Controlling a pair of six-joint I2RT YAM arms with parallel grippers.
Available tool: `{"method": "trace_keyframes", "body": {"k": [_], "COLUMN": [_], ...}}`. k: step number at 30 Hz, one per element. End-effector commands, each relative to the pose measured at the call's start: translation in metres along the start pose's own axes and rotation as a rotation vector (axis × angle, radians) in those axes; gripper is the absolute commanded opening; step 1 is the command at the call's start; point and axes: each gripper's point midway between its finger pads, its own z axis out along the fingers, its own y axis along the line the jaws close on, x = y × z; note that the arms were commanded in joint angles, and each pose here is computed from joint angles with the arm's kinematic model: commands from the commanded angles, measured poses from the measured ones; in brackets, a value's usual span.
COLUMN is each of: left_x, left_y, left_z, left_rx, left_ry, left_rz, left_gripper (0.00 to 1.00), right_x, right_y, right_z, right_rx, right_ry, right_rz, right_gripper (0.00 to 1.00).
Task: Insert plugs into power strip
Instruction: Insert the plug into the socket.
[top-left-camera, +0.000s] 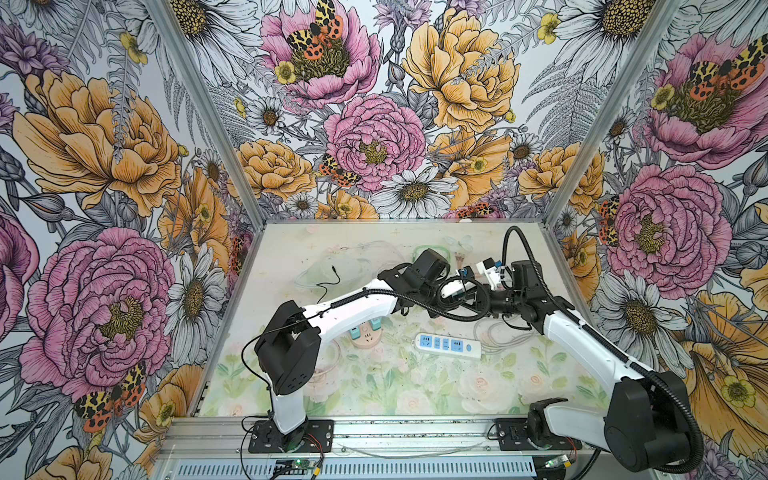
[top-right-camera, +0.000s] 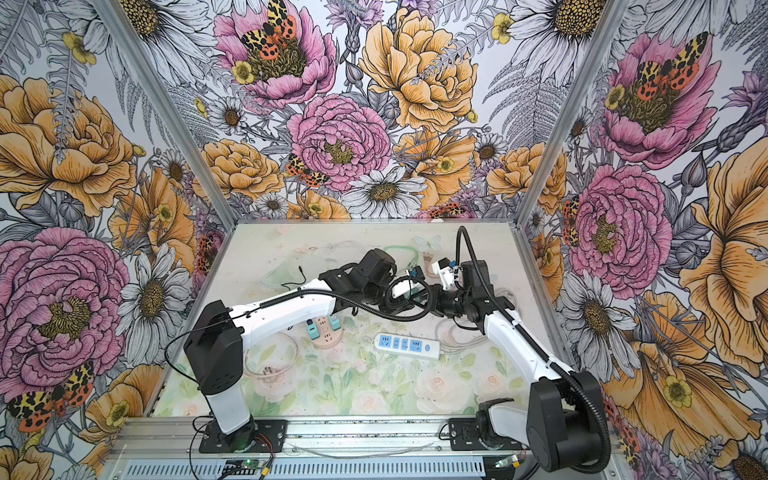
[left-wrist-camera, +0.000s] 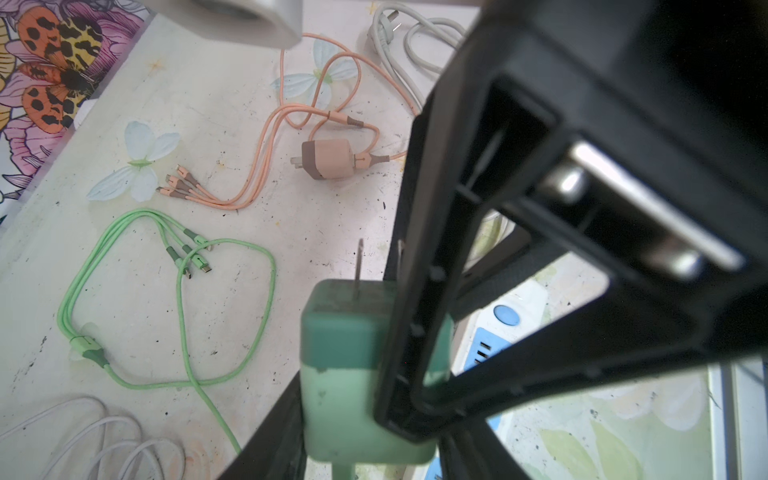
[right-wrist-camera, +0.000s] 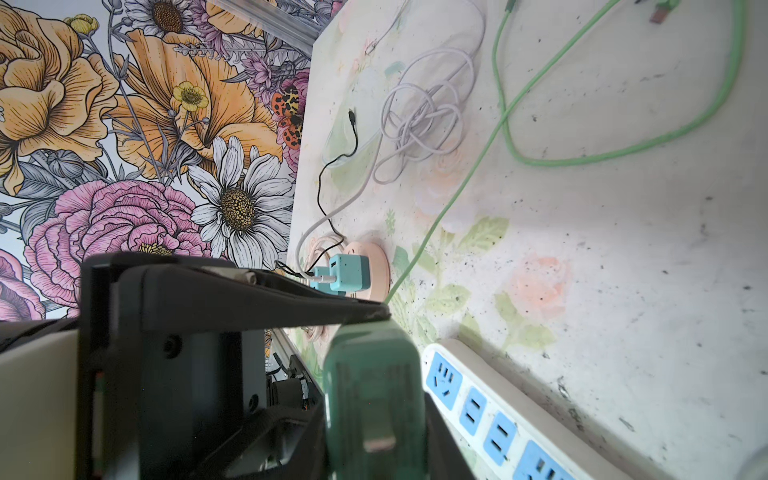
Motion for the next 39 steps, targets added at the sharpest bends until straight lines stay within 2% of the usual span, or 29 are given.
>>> {"method": "trace_keyframes", "body": {"k": [1,7,12,16,20,27,33,39], "left_x": [-0.024,-0.011,0.003,0.000,-0.018,-0.020,-0.040,-0.048], "left_y": [0.005,0.013,0.019,0.011,-0.008,-0.009,-0.005,0.004], "left_z": [-0.010,-0.053,-0.088,-0.110,-0.134,-0.133,-0.137,-0.123], "left_rx": [-0.051,-0.112,-0.129,0.001,0.148,0.161,0.341,0.347], "left_ry": [-0.090,-0.156,-0.226,-0.354,-0.553,-0.677,-0.896,-0.923], "left_rz": [-0.008,-0.131,-0.343,-0.559,-0.652,-0.740,-0.801,-0.807], "left_gripper": [0.55,0.58,0.57,0.53,0.54,0.54,0.54,0.54], "right_x": [-0.009,-0.023,-0.031,-0.036,-0.040,-0.041,-0.039,-0.035], "right_y": [0.007,0.014,0.023,0.037,0.056,0.084,0.101,0.100], "right_z": [-0.005,-0.010,-0.013,-0.020,-0.028,-0.036,-0.040,-0.038], "right_rx": [0.016,0.032,0.031,0.013,-0.028,-0.128,-0.213,-0.212], "right_ry": [-0.044,-0.087,-0.113,-0.144,-0.189,-0.252,-0.272,-0.245], "right_rz": [-0.032,-0.064,-0.087,-0.137,-0.202,-0.242,-0.255,-0.252], "right_gripper": [0.00,0.00,0.00,0.00,0.00,0.00,0.00,0.00]}}
